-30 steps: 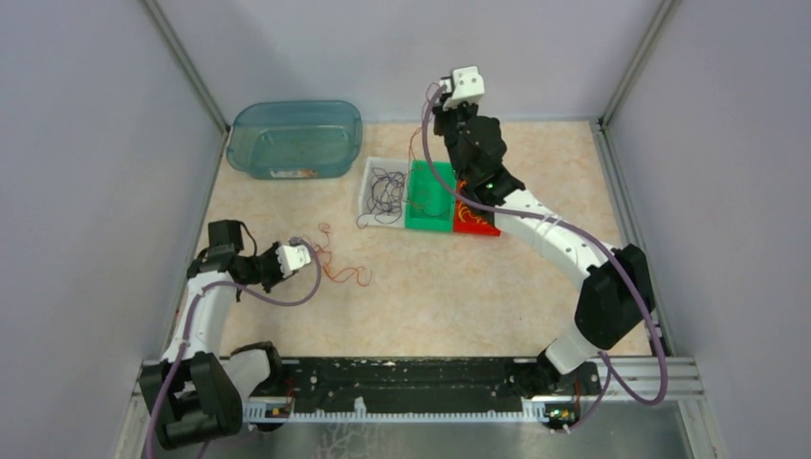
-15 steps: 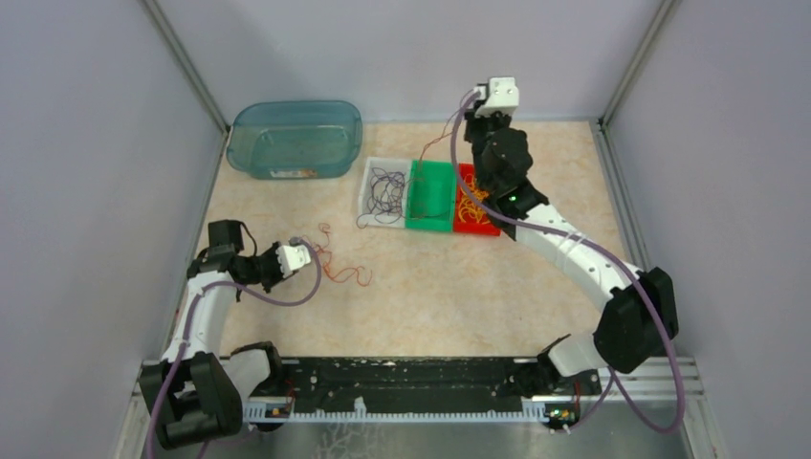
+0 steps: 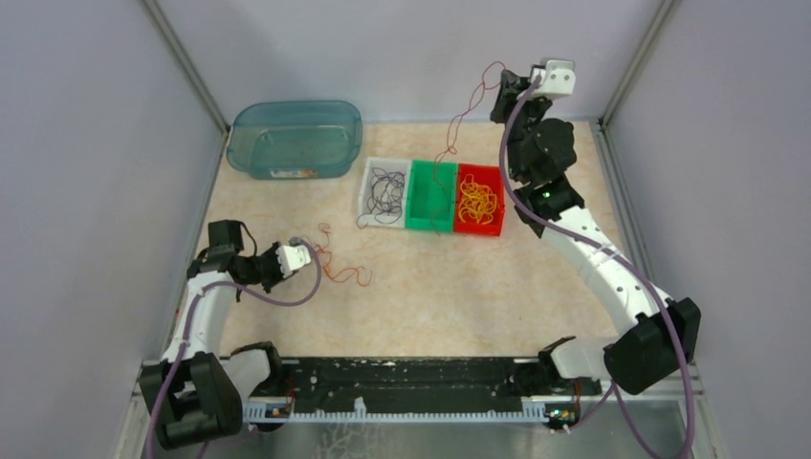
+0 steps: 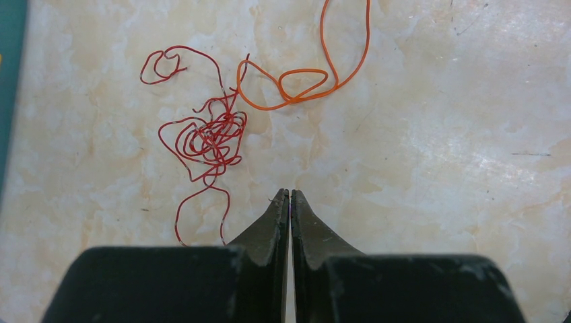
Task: Untangle the cables
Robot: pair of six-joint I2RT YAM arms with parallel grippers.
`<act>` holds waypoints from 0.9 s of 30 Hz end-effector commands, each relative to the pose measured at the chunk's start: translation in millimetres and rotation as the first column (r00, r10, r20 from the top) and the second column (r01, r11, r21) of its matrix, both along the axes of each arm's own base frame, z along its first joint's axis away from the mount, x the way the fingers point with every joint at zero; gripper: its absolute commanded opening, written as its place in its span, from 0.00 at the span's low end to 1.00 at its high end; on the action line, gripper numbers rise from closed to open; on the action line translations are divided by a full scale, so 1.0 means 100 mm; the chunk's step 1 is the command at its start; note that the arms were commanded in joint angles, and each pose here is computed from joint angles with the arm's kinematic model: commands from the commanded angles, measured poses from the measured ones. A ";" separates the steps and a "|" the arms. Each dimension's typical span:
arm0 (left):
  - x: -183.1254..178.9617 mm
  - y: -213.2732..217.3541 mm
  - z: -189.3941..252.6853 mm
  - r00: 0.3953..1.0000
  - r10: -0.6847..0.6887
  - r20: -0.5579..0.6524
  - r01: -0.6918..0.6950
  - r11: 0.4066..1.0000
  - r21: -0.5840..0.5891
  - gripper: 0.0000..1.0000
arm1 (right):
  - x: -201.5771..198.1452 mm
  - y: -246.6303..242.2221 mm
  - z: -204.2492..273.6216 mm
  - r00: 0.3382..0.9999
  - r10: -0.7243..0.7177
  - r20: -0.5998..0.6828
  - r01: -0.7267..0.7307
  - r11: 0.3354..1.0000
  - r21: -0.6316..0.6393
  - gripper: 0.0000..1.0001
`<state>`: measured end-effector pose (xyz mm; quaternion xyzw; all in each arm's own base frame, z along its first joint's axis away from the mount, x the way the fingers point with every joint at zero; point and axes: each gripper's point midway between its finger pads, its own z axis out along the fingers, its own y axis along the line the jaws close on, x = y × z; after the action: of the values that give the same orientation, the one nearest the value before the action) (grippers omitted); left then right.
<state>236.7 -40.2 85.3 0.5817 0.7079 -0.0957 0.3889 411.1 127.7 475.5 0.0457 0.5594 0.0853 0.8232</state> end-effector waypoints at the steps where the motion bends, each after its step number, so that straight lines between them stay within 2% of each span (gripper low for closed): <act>1: -0.04 -0.10 0.03 0.999 -0.043 0.006 0.043 0.998 -0.034 0.08 | 0.04 0.13 0.02 0.999 0.054 0.006 -0.054 0.999 0.003 0.00; 10: -0.02 -0.14 0.09 0.999 -0.040 0.001 0.040 0.997 -0.067 0.08 | 0.37 0.47 -0.53 0.987 0.109 -0.115 -0.117 0.991 -0.062 0.00; 18: 0.01 -0.21 0.29 0.999 -0.036 -0.002 0.035 0.991 -0.129 0.07 | 0.29 0.95 -1.15 0.958 0.176 -0.229 -0.206 0.971 -0.118 0.00; 27: 0.00 -0.30 0.49 0.999 -0.042 0.003 0.042 0.981 -0.189 0.07 | 0.23 0.89 -1.93 0.921 0.077 -0.382 -0.138 0.981 -0.135 0.00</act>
<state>242.3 -55.4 117.3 0.5603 0.6999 -0.1358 0.4215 433.0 221.4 307.2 -0.0618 0.6968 0.0964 0.7081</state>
